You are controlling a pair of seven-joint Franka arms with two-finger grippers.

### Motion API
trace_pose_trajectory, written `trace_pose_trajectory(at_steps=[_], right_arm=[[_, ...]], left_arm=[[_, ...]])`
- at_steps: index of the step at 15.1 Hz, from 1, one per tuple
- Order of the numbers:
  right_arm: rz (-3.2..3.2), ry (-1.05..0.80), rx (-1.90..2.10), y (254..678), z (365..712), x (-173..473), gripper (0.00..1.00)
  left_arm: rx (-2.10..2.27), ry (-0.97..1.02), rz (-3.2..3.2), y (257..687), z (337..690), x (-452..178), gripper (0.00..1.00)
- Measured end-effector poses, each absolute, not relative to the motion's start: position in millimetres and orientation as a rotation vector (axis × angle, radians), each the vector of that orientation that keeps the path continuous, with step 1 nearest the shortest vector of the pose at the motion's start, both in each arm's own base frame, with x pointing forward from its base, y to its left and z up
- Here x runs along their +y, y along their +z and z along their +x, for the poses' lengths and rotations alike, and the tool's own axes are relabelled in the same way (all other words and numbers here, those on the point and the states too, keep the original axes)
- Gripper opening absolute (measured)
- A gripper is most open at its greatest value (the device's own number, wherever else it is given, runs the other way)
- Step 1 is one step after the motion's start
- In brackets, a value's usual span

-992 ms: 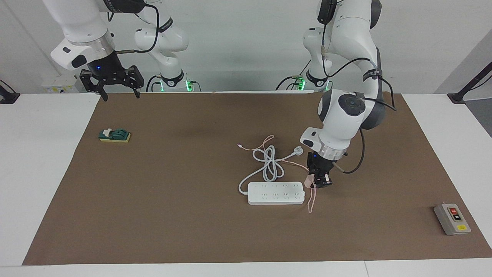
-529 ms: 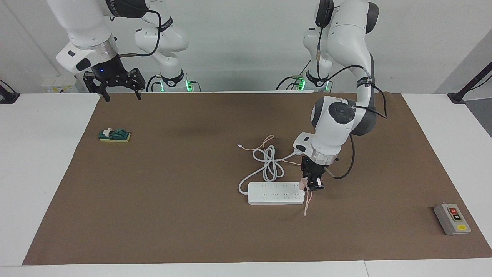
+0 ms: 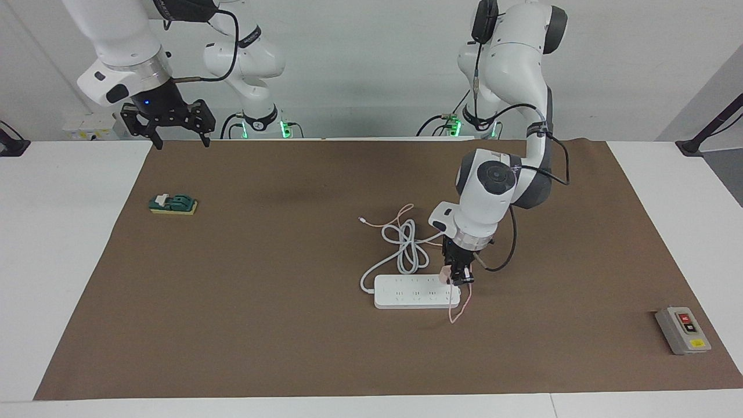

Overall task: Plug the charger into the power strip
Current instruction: 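Move the charger to the strip's end socket with the left gripper, then press the charger down into the socket with the left gripper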

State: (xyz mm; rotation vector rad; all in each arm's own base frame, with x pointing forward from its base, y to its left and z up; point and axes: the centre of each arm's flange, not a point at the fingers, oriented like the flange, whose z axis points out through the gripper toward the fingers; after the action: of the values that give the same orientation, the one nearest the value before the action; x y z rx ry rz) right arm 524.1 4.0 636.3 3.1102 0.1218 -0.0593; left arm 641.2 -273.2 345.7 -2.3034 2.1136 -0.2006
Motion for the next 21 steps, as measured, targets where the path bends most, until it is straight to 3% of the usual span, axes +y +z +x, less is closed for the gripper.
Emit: trace_pose_trajectory(at_steps=[21], right_arm=[[3.108,-0.039,0.126,642,524,18,1.0]], left_arm=[[2.113,-0.161,-2.26,342,640,-269,0.3]])
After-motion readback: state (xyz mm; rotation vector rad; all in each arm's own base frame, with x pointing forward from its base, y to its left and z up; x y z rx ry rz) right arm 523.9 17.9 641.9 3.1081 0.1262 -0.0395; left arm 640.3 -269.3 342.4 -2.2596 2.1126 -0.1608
